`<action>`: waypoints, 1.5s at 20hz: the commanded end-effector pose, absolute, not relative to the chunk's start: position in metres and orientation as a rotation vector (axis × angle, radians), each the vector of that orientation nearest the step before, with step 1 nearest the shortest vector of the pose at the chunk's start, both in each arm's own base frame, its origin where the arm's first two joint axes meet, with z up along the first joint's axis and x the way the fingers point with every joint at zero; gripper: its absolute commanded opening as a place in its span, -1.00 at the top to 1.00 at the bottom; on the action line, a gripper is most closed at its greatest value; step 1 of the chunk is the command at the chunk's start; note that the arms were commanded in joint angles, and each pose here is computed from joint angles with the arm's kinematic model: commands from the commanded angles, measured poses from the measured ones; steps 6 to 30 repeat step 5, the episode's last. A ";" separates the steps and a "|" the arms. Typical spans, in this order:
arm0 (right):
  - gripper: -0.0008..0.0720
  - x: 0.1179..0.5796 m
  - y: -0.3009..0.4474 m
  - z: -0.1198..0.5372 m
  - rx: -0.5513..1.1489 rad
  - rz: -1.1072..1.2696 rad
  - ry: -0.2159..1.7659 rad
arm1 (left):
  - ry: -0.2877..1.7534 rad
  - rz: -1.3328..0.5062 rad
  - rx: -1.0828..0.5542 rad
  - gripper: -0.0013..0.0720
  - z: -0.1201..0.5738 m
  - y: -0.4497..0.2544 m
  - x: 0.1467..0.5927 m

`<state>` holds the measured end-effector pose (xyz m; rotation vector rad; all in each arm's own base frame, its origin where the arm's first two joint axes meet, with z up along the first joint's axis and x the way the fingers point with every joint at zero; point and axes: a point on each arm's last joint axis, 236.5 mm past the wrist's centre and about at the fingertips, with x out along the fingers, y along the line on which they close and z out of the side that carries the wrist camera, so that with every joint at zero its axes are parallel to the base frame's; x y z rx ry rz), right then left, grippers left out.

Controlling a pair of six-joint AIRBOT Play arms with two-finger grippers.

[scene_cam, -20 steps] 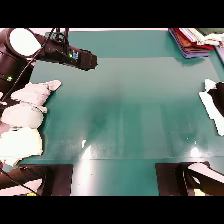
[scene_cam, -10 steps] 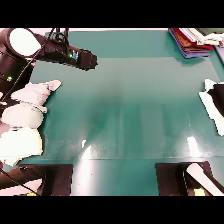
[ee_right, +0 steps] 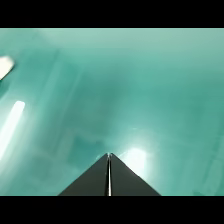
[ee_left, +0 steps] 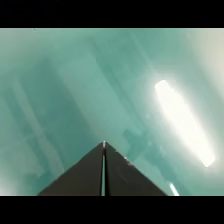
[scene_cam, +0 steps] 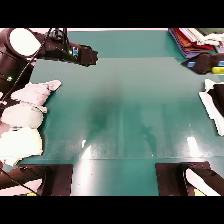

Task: Fold the shirts.

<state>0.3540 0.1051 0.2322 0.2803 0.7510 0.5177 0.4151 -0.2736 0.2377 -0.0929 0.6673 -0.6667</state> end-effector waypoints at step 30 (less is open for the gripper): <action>0.92 0.341 0.162 0.221 0.225 0.666 0.804 | 0.581 -0.654 -0.121 0.90 0.255 -0.275 0.428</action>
